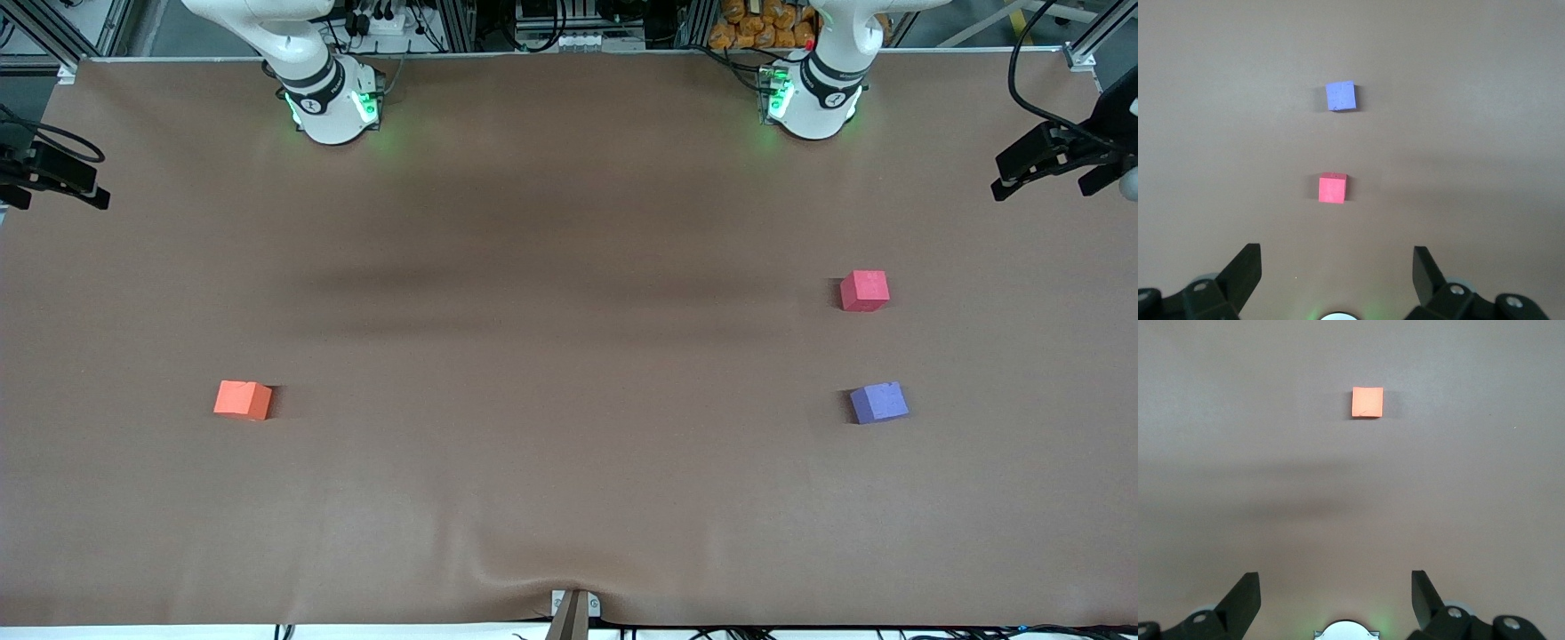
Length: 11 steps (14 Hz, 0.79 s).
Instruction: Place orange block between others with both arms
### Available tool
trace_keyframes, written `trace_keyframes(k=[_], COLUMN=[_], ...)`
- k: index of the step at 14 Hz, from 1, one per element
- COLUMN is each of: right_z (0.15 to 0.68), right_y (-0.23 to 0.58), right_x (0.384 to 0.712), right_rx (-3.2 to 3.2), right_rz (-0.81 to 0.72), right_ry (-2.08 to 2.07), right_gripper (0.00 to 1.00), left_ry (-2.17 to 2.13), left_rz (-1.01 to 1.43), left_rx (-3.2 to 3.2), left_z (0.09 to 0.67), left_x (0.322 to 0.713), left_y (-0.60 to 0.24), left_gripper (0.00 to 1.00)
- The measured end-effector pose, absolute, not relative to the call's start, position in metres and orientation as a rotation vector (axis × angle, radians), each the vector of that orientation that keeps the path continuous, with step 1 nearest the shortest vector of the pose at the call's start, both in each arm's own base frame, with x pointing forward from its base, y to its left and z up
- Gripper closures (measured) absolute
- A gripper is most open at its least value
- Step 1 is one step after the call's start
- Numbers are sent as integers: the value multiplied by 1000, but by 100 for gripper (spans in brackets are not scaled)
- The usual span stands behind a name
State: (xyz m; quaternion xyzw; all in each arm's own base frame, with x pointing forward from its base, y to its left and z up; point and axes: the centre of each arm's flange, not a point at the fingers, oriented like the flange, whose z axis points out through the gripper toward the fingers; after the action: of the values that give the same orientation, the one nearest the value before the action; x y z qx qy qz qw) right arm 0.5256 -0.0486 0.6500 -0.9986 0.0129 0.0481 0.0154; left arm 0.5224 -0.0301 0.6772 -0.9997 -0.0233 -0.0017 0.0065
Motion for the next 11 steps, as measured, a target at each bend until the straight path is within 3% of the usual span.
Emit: trace_keyframes(k=[6,11], right_z=[636,583], right_y=[-49,-51], right_x=[534,569], right_rx=[-3106,-3109], right_rz=[183,249], right_ry=[42,48], right_gripper=[0,0], left_ry=[-73,-77], left_rz=[-7,-11], left_rx=[-3128,-3128], left_z=[678,679], left_x=[522,522], left_y=[-30,-29], left_gripper=[0,0])
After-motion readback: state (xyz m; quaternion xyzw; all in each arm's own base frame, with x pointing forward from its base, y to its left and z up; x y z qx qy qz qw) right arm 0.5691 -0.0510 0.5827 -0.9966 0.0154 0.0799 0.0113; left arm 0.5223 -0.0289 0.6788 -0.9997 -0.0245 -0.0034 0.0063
